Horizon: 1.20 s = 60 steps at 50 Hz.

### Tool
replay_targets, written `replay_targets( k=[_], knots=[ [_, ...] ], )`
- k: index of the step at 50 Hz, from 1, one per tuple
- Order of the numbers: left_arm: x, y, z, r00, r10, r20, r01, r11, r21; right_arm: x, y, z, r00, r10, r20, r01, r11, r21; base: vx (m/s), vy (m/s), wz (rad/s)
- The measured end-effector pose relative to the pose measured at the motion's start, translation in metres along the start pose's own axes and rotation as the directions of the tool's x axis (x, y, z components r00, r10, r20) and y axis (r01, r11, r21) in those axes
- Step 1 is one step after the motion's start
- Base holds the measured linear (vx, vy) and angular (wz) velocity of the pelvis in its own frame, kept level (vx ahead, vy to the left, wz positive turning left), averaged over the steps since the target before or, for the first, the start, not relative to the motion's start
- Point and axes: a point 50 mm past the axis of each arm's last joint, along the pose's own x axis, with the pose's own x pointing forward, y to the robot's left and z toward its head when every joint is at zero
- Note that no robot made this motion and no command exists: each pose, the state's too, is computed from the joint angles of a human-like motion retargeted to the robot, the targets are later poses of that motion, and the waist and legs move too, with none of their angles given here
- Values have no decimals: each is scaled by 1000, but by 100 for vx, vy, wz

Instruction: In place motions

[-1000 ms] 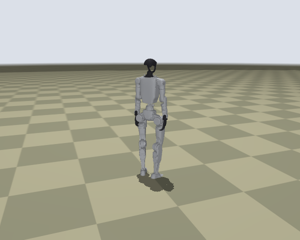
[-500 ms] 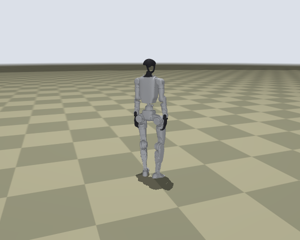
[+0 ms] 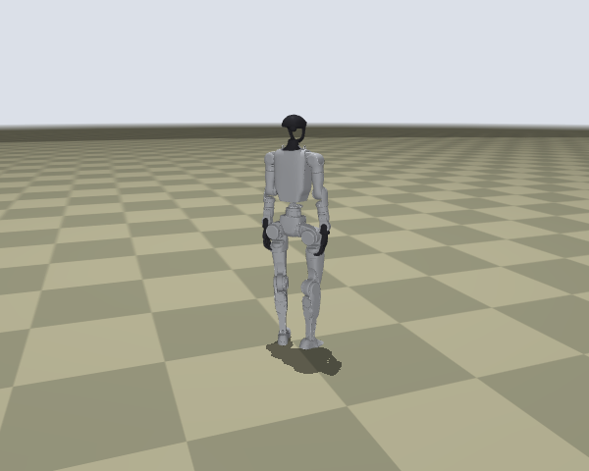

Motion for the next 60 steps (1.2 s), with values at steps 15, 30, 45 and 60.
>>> replay_targets(
  k=[15, 30, 45, 60],
  knots=[
    [-1, -6, 16, 998, -22, 52, 20, 999, 37, 0, 2, 17, 998, 1, 68, 0, 1000, -12, 0, 0, 0],
    [-1, 1, 11, 999, -3, 33, 2, 999, 32, 1, 3, 3, 1000, 8, 23, -8, 1000, 5, -2, -1, 5],
    [-5, 9, 29, 995, 12, 98, -15, 999, 33, -1, -3, -5, 1000, -8, 3, 7, 1000, 21, -15, -10, 48],
    [-5, -5, 43, 985, -2, 174, -24, 988, 151, -6, -24, -17, 998, -69, 6, 68, 994, 84, -18, -5, 140]
  ],
)
